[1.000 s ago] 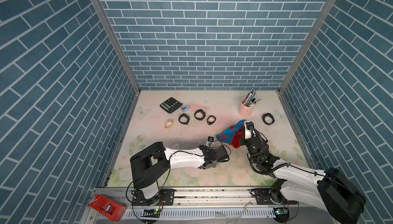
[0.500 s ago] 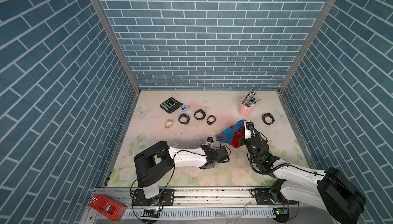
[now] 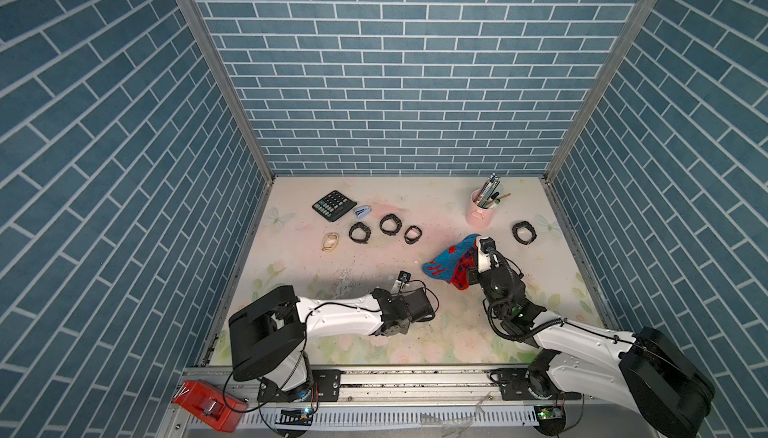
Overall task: Wipe the watch dial
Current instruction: Pick up the watch at the center of the board.
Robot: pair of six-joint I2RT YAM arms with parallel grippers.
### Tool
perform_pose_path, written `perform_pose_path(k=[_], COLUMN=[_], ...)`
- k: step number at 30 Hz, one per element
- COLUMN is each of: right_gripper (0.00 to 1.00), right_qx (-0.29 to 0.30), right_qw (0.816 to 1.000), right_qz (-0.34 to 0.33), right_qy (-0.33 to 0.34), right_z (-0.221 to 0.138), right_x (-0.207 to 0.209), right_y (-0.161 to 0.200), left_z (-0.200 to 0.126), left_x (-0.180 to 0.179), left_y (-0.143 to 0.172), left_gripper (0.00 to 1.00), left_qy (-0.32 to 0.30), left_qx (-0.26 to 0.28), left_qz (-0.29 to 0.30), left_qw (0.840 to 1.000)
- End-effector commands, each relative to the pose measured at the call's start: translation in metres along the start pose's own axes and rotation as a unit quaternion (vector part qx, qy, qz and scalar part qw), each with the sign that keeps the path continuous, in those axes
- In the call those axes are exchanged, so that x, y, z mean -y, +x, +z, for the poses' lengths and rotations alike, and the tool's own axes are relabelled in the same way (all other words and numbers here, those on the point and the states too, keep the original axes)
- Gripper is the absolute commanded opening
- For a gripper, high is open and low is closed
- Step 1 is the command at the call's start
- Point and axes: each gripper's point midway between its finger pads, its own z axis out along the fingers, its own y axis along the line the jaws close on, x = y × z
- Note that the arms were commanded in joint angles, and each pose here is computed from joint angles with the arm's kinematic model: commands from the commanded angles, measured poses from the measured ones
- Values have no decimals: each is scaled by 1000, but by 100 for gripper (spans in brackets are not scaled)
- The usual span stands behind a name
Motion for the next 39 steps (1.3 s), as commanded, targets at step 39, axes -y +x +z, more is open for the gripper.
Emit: perform_pose_path(k=[39], right_gripper=[0], right_qx=[33], right_qw=[999], right_qz=[10], right_qy=[-14], right_z=[-5], right_x=[-1], right_y=[-18], left_z=[26], left_x=[14], left_y=[-9], left_gripper=[4], left_qy=[-9], left_qx=[-4], left_qz=[-26], left_qw=[1000])
